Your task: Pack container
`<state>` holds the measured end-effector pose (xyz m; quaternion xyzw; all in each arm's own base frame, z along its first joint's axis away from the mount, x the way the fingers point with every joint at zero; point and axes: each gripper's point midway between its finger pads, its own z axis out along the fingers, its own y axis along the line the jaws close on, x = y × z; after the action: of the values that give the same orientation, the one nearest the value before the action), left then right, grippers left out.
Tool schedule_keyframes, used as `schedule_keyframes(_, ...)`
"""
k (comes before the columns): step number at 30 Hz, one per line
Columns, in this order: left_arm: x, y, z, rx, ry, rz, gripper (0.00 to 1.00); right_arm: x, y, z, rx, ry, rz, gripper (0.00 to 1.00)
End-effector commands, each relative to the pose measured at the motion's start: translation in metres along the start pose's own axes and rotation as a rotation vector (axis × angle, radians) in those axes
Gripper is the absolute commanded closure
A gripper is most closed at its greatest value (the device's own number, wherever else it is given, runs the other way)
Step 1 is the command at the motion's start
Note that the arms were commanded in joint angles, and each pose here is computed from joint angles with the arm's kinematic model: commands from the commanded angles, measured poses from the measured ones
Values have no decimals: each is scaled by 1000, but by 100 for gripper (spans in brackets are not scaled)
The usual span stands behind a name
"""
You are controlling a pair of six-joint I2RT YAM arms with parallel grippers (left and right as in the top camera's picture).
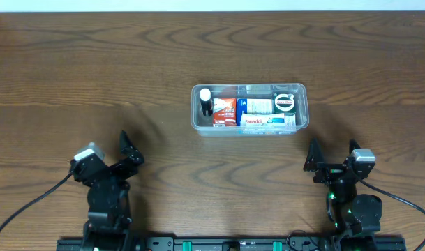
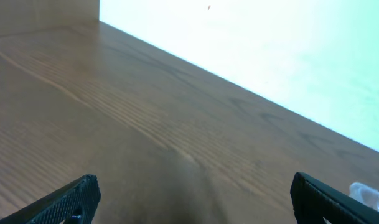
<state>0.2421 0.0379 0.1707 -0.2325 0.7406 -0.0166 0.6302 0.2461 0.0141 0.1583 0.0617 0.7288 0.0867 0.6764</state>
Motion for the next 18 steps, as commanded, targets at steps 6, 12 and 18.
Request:
schedule_keyframes(6,28,-9,3,101,71,118,2,1,2,0,-9,3,-15,1)
schedule_keyframes(12,32,-7,3,103,68,185,2,1,2,0,-9,3,-15,1)
schedule_keyframes(18,49,-2,5,107,87,201,2,1,2,0,-9,3,-15,1)
